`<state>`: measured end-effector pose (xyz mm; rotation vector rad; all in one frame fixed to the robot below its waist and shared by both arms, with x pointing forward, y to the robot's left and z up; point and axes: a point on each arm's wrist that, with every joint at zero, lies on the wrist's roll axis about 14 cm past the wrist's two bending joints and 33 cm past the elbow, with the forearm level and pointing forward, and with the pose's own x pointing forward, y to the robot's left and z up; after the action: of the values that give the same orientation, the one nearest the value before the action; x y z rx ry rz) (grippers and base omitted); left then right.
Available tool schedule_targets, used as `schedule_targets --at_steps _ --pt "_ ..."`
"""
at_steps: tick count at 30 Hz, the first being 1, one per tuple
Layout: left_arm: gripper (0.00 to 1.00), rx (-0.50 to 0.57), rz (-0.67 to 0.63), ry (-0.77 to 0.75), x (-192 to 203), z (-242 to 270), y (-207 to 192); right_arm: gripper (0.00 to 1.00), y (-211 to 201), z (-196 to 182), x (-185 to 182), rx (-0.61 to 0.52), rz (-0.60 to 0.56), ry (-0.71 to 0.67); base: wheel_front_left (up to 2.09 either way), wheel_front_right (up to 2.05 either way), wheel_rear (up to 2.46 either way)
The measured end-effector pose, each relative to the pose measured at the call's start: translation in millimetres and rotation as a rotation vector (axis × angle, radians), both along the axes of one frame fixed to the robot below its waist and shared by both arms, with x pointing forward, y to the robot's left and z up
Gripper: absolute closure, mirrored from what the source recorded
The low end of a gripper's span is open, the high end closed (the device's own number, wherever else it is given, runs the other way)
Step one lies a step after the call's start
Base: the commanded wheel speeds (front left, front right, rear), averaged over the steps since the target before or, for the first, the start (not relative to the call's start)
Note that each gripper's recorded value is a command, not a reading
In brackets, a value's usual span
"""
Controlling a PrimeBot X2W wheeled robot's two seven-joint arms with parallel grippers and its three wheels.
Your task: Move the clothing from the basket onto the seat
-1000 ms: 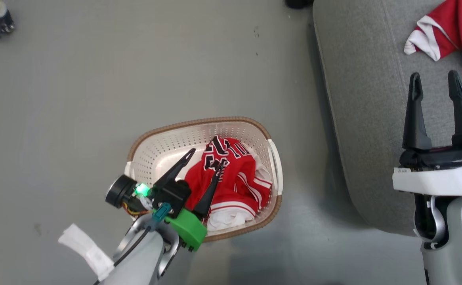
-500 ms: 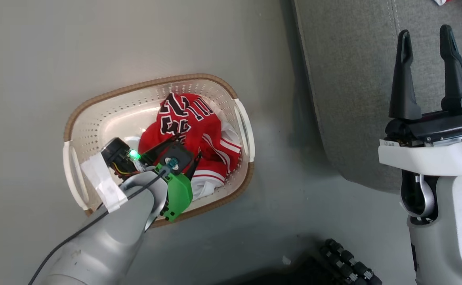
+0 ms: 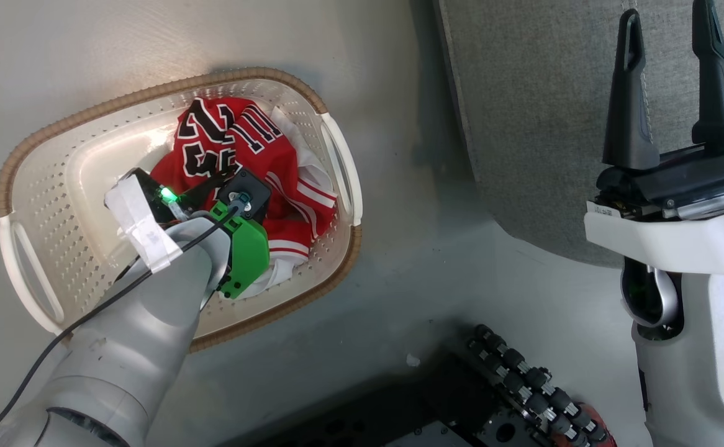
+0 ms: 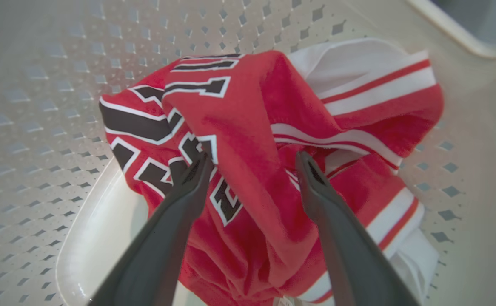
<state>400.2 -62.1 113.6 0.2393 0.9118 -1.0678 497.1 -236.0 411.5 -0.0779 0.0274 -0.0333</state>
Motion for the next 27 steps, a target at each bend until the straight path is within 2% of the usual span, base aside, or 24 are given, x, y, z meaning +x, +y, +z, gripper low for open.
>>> schedule_targets --at_steps 7,8,9,10,19,27 --pt "0.0 -0.018 -0.021 0.021 -5 -13 -10 0.0 4 -12 1 -0.024 0.019 0.031 0.0 0.0 0.0" --pt "0.4 -0.022 -0.033 0.025 -8 -14 -11 0.0 5 -13 1 -0.029 0.025 0.035 0.0 0.0 0.0" --pt "0.67 -0.027 -0.042 0.022 -9 -15 -13 0.0 6 -14 1 -0.032 0.028 0.037 0.0 0.0 0.0" --pt "1.0 -0.039 -0.053 0.013 -10 -14 -15 0.0 6 -15 1 -0.038 0.03 0.041 0.0 0.0 0.0" --pt "1.0 -0.097 -0.051 -0.068 5 8 -19 0.0 11 -6 6 -0.052 0.053 0.017 0.0 0.0 0.0" --pt "1.0 -0.165 0.025 -0.109 7 55 -25 0.0 16 28 4 -0.056 0.071 -0.058 0.0 0.0 0.0"
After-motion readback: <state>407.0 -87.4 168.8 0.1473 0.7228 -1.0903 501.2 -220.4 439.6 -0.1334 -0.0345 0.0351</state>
